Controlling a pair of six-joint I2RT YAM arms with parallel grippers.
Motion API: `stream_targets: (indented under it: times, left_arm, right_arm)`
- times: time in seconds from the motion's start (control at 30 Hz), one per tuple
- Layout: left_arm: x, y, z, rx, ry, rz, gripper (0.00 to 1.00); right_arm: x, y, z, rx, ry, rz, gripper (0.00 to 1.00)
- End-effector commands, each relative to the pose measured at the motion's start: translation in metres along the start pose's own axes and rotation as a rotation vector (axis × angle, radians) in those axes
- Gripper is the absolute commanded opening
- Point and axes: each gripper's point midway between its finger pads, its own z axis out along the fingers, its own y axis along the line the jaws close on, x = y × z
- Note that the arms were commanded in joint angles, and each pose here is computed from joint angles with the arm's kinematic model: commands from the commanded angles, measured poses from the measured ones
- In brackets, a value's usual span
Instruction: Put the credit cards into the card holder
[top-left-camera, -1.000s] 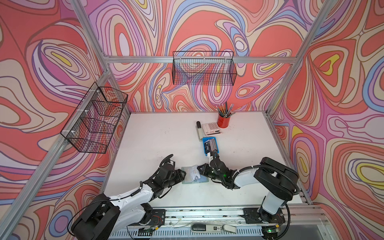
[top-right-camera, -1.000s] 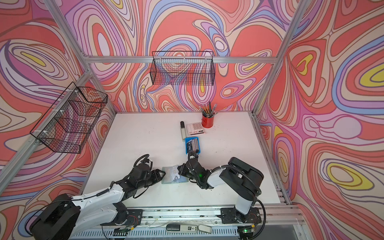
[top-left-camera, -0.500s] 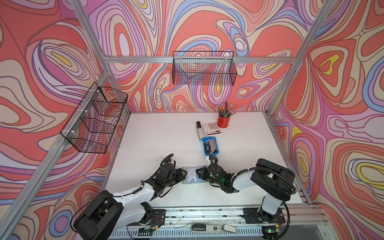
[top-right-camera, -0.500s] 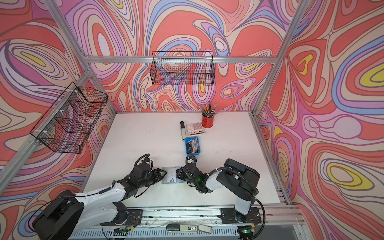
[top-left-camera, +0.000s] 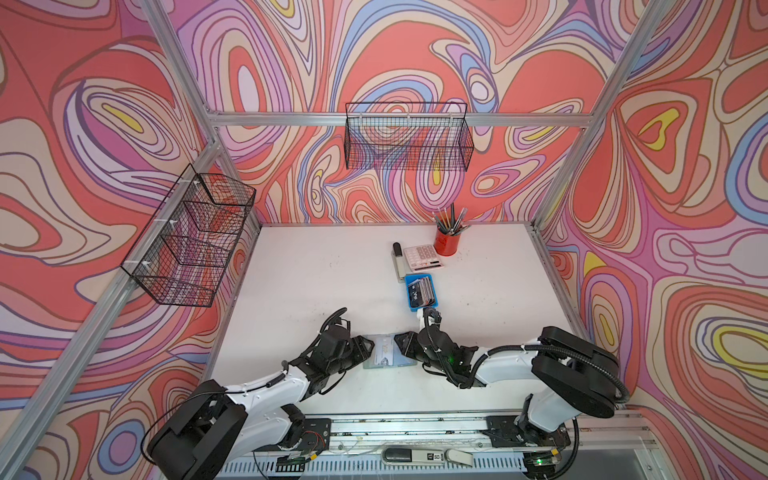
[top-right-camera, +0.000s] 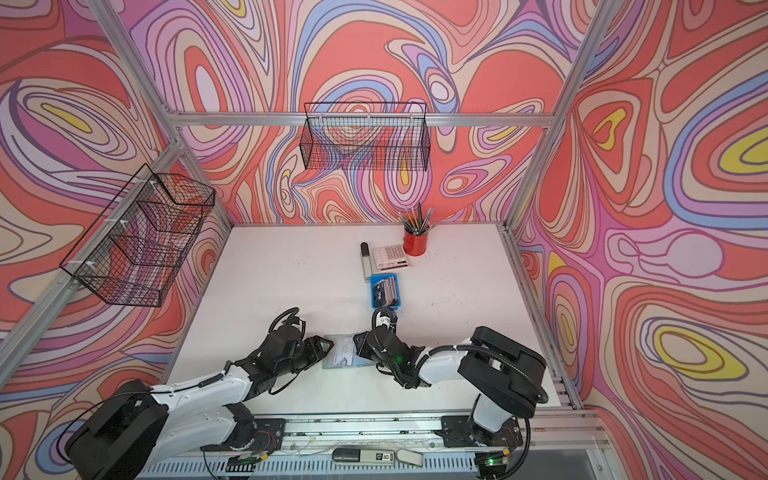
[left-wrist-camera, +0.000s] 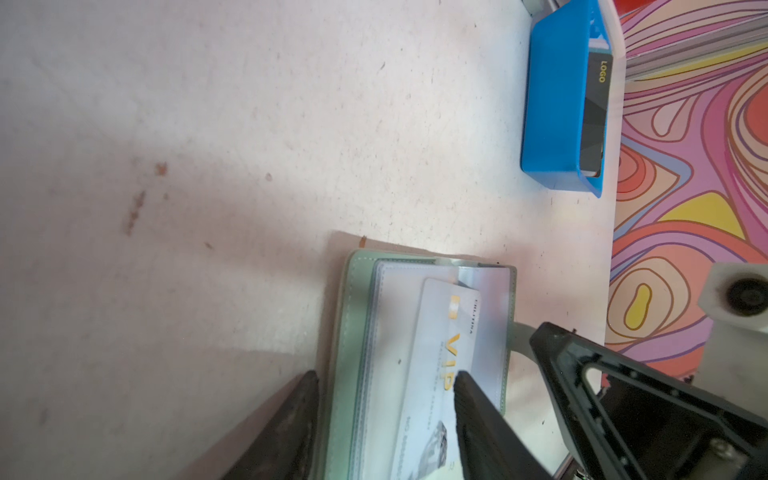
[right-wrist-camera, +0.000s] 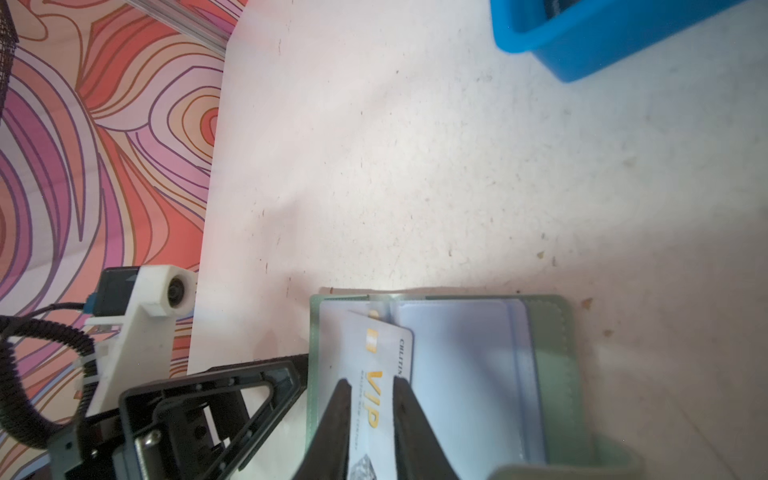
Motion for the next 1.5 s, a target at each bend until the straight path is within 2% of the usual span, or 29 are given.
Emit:
stream_targets:
  times: [0.0, 0.63, 0.8, 1.17, 1.47]
  left_arm:
    - [-0.001, 0.005, 0.0, -0.006, -0.011, -0.02, 0.55]
    - [0.006, -0.004, 0.015, 0.015, 0.055, 0.001, 0.54]
    - [0.008, -0.005, 0.017, 0.023, 0.066, -0.006, 0.54]
    - [0.006, -0.002, 0.013, 0.009, 0.051, 0.0, 0.55]
    - [0.008, -0.005, 0.016, 0.026, 0.066, -0.01, 0.54]
  right_arm:
    - [0.009, -0.011, 0.0, 0.043, 0.014, -0.015, 0.2]
    - [0.03, 0.012, 0.031, -0.008, 0.093, -0.032, 0.21]
    - [0.038, 0.004, 0.038, 0.017, 0.106, -0.043, 0.2]
    - [0.008, -0.031, 0.0, 0.155, -0.055, -0.011, 0.21]
    - [0.031, -0.013, 0.026, 0.072, 0.046, -0.022, 0.19]
